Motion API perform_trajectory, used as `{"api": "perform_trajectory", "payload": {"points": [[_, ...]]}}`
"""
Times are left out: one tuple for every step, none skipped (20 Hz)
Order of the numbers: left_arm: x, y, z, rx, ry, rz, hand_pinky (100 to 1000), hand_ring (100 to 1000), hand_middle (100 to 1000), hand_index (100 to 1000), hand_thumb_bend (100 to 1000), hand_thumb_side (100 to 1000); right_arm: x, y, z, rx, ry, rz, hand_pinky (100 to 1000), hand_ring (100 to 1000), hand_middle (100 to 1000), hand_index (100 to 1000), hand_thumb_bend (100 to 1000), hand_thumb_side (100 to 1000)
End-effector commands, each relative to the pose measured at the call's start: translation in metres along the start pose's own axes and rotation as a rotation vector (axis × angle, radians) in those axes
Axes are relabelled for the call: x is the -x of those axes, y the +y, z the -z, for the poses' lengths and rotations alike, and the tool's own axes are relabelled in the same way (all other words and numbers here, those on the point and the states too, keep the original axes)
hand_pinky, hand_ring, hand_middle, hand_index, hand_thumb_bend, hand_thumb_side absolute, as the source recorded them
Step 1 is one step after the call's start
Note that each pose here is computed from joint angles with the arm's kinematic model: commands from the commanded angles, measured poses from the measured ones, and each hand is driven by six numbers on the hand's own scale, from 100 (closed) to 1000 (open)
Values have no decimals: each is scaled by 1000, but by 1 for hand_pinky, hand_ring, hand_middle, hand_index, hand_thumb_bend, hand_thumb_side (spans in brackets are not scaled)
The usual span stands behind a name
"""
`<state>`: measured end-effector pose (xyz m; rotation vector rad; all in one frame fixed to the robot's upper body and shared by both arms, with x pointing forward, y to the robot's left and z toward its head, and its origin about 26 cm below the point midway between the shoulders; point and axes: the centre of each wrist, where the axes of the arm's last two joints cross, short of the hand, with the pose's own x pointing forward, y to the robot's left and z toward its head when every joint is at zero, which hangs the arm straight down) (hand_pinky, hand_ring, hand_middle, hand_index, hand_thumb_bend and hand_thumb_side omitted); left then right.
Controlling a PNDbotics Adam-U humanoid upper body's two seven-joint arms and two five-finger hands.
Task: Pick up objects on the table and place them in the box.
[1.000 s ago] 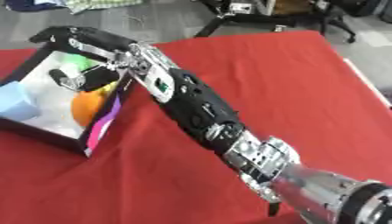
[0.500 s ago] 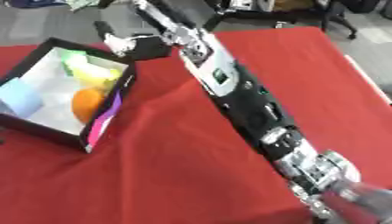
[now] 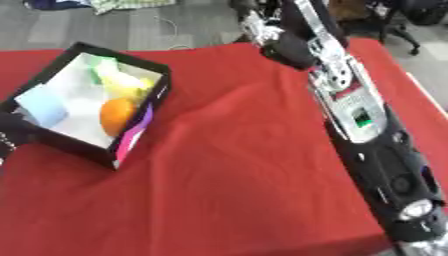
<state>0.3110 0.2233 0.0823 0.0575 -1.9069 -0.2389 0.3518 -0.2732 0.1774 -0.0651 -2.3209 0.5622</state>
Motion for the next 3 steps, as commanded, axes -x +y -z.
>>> {"api": "perform_trajectory", "payload": {"points": [[-6, 7, 0, -16, -22, 20, 747, 747, 605, 725, 100, 928, 18, -5, -21, 101, 59, 73, 998, 627, 605, 875, 100, 546], [-5, 7, -1, -18, -17, 19, 747, 748, 605, 725, 100, 928, 25, -3, -31, 126, 86, 98, 998, 625, 599, 873, 100, 550], [-4, 6, -2, -18, -12, 18, 747, 748, 605, 725, 100, 929, 29, 0, -41, 145, 108, 114, 1000, 623, 593, 872, 100, 554]]}}
